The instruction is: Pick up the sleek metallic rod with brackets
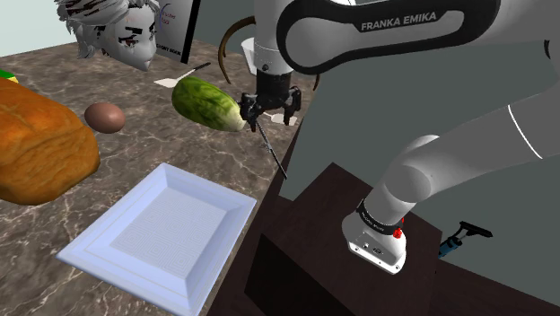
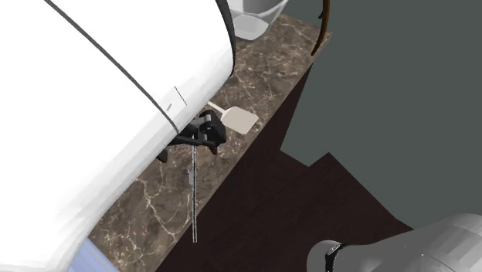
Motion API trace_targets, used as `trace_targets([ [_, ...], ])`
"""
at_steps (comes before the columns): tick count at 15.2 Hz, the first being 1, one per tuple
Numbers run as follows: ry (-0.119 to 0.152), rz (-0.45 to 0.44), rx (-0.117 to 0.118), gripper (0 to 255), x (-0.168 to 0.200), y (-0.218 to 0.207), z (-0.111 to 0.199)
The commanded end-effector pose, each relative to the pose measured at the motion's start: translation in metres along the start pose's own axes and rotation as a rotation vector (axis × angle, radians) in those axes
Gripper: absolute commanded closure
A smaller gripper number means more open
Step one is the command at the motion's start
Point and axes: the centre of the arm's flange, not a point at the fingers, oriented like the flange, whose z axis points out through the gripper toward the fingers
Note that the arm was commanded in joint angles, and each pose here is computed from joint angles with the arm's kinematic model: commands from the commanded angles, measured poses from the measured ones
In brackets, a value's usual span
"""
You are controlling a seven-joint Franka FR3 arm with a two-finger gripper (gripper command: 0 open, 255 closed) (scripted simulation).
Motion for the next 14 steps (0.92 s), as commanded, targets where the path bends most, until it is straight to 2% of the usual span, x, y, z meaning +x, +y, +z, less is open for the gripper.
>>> trace_targets([
  [1,-0.001,0.018,-0.001,0,0.0,-0.005,0.009],
  [6,-0.001,0.018,-0.001,0,-0.001,-0.009,0.038],
  [8,-0.001,0.018,-0.001,0,-0.001,-0.009,0.038],
  [9,-0.002,0.018,-0.001,255,0.0,-0.009,0.039],
  [14,-0.002,0.018,-0.001,255,-0.001,-0.009,0.039],
])
